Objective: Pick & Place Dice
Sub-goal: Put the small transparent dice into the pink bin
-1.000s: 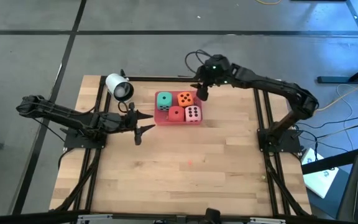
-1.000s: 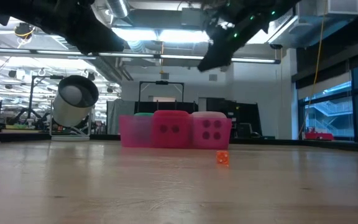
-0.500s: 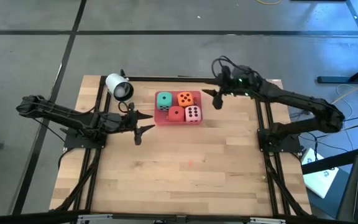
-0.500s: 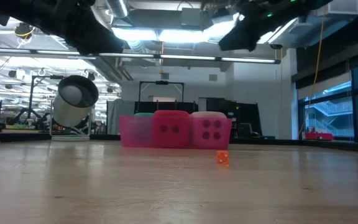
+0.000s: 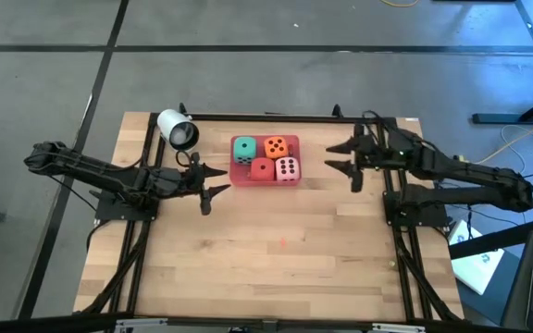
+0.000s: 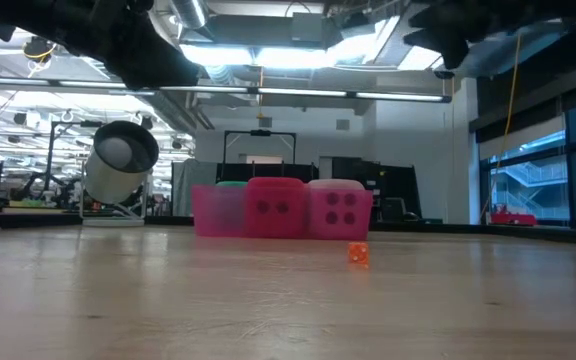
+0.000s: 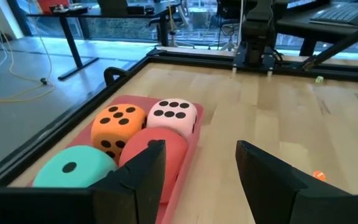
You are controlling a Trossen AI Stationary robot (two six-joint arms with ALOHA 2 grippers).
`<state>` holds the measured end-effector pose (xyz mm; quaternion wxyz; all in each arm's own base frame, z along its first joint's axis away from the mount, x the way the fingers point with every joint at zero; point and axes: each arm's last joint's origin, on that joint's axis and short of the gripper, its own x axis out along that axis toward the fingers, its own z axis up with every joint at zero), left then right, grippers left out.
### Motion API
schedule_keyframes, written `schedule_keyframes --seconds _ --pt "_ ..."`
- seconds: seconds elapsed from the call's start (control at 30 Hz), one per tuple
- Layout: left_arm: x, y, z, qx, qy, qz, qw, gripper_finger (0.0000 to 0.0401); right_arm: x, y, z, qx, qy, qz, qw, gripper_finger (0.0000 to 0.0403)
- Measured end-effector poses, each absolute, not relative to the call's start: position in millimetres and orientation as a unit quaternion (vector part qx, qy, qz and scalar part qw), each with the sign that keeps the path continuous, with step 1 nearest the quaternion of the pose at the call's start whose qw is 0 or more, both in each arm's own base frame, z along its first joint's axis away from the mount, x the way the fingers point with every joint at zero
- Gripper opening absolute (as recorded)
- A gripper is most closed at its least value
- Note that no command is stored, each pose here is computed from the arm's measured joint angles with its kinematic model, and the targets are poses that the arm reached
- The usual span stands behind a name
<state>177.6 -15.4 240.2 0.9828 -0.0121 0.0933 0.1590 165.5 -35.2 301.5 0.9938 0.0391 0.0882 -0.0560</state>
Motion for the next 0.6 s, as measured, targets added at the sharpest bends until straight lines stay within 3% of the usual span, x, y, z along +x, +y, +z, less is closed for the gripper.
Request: schedule_keyframes --seconds 0.33,0.6 --pt "177.6 -15.5 240.2 -0.066 0.085 0.162 0.981 0.019 134.5 -1.9 286.1 0.097 0.076 0.053 0.991 0.019" --pt "181.6 -16.8 242.0 -0.072 0.069 0.15 0.984 0.019 122.3 21.9 254.1 0.219 0.27 0.089 0.933 0.019"
